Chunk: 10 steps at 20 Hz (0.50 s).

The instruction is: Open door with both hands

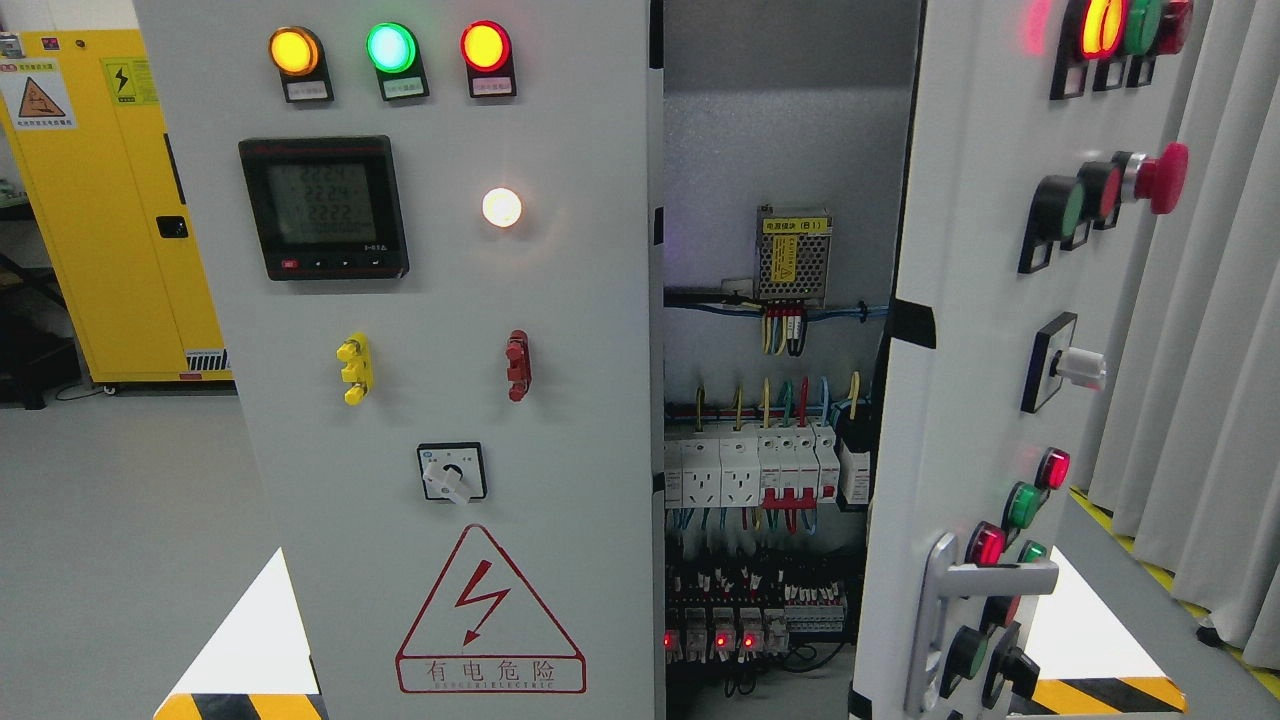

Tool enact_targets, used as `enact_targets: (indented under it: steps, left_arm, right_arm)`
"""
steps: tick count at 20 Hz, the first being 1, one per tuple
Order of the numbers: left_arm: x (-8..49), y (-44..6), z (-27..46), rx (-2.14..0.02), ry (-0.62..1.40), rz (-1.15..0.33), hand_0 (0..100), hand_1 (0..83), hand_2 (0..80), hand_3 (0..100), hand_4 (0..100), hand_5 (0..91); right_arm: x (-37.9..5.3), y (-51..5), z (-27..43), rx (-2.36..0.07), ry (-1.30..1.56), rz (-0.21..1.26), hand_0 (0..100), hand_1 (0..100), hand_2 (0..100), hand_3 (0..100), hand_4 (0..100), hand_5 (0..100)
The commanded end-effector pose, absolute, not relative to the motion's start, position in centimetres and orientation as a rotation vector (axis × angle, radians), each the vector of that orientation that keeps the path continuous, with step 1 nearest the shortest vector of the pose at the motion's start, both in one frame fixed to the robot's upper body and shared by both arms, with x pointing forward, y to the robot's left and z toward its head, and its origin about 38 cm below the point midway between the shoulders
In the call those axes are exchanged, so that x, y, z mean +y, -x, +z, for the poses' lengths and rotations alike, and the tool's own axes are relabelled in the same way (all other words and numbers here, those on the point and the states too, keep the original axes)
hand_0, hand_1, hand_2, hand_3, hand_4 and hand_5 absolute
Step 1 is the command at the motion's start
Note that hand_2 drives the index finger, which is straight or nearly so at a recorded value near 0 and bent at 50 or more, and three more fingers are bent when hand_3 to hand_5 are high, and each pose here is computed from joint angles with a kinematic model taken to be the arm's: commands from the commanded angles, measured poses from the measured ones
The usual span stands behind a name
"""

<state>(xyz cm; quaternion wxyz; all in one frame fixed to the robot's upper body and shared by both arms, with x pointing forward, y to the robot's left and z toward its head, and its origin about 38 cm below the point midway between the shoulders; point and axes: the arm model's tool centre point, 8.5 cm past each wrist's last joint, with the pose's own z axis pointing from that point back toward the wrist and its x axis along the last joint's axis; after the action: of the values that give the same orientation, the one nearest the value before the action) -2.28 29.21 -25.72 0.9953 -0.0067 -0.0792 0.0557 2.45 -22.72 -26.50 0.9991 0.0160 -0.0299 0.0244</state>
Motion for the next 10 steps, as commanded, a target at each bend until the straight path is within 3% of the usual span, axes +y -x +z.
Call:
enact_targets:
  steps: [1, 10]
  left_arm:
    - [29.09, 2.47, -25.72, -0.158, 0.017, 0.114, 37, 15.4, 0.0, 0, 0, 0.0]
    - [30.05, 2.23, -25.57, -0.173, 0.023, 0.120, 37, 15.2, 0.0, 0, 0, 0.0]
  right_arm:
    - [-26.30, -2.25, -26.34, -0.058, 0.027, 0.047, 21, 6, 0, 0, 0, 0]
    - [-26.43, -1.83, -26.34, -0.049, 0.029, 0.046, 22, 6, 0, 0, 0, 0]
